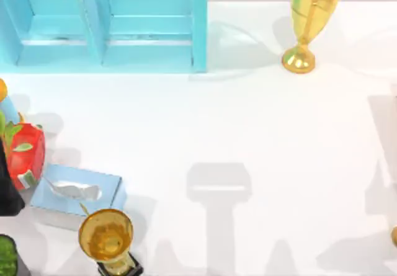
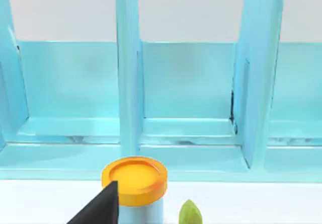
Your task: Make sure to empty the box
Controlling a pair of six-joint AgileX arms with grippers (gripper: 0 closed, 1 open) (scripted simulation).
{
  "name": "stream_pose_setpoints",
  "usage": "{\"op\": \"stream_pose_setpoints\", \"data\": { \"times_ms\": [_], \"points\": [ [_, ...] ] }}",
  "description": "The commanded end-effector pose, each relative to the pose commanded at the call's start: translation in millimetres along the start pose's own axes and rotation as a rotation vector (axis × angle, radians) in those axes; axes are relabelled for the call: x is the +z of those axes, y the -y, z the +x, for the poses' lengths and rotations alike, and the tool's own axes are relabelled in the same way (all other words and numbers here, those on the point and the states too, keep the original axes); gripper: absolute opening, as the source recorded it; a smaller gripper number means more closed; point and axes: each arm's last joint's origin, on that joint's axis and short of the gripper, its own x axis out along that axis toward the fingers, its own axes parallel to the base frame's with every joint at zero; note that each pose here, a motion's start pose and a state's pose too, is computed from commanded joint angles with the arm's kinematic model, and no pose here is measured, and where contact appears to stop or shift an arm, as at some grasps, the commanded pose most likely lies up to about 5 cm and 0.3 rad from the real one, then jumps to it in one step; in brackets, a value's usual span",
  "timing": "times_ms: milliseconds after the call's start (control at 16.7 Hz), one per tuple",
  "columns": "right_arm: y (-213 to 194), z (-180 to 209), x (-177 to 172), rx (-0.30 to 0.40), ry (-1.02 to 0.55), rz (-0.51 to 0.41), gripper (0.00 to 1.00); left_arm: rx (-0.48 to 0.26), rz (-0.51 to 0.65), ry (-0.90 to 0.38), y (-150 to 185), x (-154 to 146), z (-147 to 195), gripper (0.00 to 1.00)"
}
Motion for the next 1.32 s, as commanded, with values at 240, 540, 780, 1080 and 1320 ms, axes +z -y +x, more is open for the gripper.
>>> {"op": "stream_pose_setpoints", "data": {
  "times_ms": [240,540,780,1080,1320],
  "points": [
    [1,0,5,-0.013,-0.033,-0.013,1.0,0.0,0.0,0.0,0,0,0,1.0],
    [12,8,43,-0.092,-0.293,-0.091,1.0,0.0,0.0,0.0,0,0,0,1.0],
    [31,38,77,-0.141,-0.653,-0.139,1.0,0.0,0.0,0.0,0,0,0,1.0],
    [73,95,94,-0.121,-1.129,-0.117,1.0,0.0,0.0,0.0,0,0,0,1.0],
    [111,132,89,-0.059,-1.41,-0.054,1.0,0.0,0.0,0.0,0,0,0,1.0]
  ]
}}
